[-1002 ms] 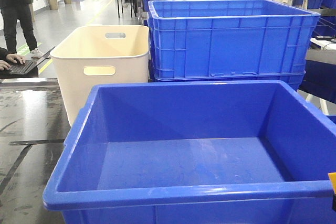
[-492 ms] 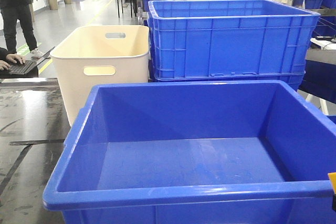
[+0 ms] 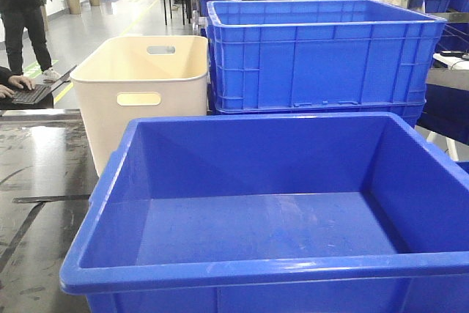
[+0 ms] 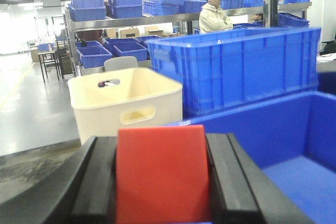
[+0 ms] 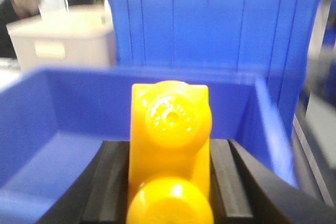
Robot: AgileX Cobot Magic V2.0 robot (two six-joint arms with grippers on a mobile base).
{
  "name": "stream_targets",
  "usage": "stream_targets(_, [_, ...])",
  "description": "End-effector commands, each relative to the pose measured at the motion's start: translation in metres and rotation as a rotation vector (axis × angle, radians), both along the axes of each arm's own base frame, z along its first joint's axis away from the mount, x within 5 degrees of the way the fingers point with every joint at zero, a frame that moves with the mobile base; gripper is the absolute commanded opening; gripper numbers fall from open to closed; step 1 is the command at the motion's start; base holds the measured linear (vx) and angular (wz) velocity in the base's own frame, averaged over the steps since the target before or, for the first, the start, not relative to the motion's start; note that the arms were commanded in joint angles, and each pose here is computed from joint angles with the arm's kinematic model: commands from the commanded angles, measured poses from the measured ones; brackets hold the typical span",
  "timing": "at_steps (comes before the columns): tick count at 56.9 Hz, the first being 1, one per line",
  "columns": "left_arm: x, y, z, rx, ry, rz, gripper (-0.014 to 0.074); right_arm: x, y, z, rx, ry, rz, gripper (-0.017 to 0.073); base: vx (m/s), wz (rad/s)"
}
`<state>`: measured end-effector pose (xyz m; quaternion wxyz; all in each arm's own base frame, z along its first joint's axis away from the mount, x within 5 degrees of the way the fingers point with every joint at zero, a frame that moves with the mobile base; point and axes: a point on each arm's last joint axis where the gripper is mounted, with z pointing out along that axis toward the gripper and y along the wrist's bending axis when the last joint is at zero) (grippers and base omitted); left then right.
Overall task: Pick red and yellow blocks into blue bin
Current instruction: 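Extend both grippers with the blocks over the blue bin, then open both grippers to drop the blocks into the blue bin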
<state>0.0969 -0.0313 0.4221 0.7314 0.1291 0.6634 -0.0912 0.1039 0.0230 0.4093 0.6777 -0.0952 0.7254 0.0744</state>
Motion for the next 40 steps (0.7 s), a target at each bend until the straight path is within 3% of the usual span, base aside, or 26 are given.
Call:
stream_targets(1, [0.039, -0.015, 0.024, -0.036, 0.016, -0.03, 0.0002, 0.019, -0.001, 0.027, -0.023, -0.082, -0.026, -0.001, 0.0, 0.0])
stream_targets(5, [0.063, -0.031, 0.031, -0.042, 0.056, -0.085, 0.0002, 0.04, 0.001, 0.029, -0.034, -0.048, -0.025, -0.001, 0.0, 0.0])
stream_targets(14, [0.122, -0.096, 0.024, 0.082, 0.125, -0.265, 0.0002, 0.089, 0.006, 0.022, 0.047, 0.044, -0.019, -0.001, 0.0, 0.0])
stream_targets(18, [0.141, -0.119, 0.021, 0.096, 0.139, -0.311, 0.0002, 0.108, 0.008, 0.014, 0.068, 0.093, -0.012, -0.0008, 0.0, 0.0])
stream_targets(22, [0.159, -0.138, 0.018, 0.097, 0.155, -0.336, 0.0002, 0.121, 0.01, 0.006, 0.05, 0.124, -0.006, -0.0005, 0.0, 0.0])
stream_targets(27, [0.174, -0.151, 0.016, 0.099, 0.158, -0.343, 0.0008, 0.13, 0.011, 0.0, -0.004, 0.134, 0.001, 0.0015, 0.0, 0.0])
stream_targets(33, [0.183, -0.157, 0.012, 0.102, 0.167, -0.342, 0.0045, 0.134, 0.011, -0.004, -0.015, 0.145, 0.007, 0.0076, 0.0, 0.0])
stream_targets(40, [0.186, -0.159, 0.008, 0.109, 0.183, -0.345, 0.0143, 0.135, 0.011, -0.004, -0.017, 0.144, 0.006, 0.0232, 0.0, 0.0])
